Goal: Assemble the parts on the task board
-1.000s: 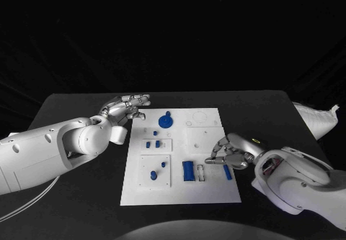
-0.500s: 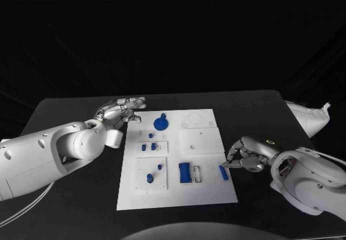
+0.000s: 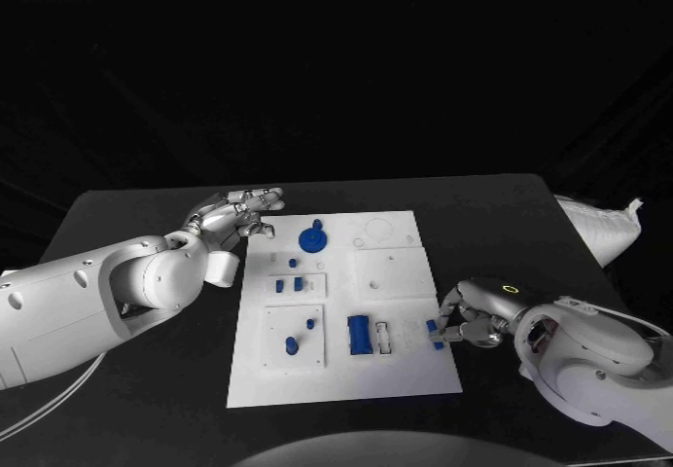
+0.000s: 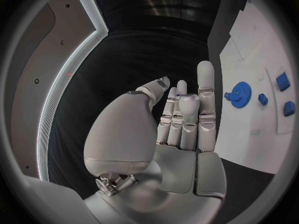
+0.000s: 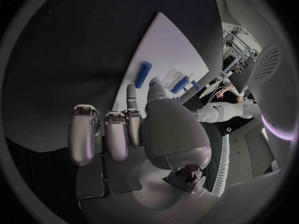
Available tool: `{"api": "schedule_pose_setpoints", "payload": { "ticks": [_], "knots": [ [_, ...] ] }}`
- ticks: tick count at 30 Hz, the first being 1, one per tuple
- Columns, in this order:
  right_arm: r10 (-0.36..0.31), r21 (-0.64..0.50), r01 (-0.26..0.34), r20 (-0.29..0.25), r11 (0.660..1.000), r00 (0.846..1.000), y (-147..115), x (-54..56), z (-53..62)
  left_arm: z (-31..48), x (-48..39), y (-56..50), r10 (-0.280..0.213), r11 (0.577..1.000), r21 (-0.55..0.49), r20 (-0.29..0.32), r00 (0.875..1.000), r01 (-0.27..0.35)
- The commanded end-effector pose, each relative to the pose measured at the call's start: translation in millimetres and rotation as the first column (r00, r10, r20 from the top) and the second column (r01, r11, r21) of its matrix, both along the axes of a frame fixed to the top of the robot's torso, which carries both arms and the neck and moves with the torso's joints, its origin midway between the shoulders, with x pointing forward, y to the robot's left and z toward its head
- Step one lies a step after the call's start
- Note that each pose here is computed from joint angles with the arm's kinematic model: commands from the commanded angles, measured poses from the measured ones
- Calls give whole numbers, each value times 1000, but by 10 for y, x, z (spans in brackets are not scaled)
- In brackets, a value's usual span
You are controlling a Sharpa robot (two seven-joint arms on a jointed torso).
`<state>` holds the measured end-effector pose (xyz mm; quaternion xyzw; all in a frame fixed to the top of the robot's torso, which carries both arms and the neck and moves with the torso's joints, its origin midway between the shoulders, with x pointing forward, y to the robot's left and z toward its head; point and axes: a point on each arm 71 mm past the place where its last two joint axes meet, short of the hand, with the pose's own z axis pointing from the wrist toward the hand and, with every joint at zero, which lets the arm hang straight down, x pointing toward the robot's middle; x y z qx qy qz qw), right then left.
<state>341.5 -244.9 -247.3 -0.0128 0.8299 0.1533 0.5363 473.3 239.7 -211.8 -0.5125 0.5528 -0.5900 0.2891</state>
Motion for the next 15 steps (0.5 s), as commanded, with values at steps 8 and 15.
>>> {"api": "schedule_pose_setpoints", "payload": {
  "ticks": [8, 15],
  "knots": [
    [39, -65, -39, 2, 997, 999, 65, 9, -75, 12, -6, -19, -18, 1000, -9, 10, 1000, 18],
    [65, -128, -65, -1, 990, 998, 83, 26, -118, 12, -7, -20, -19, 1000, -9, 10, 1000, 19]
  ]
}}
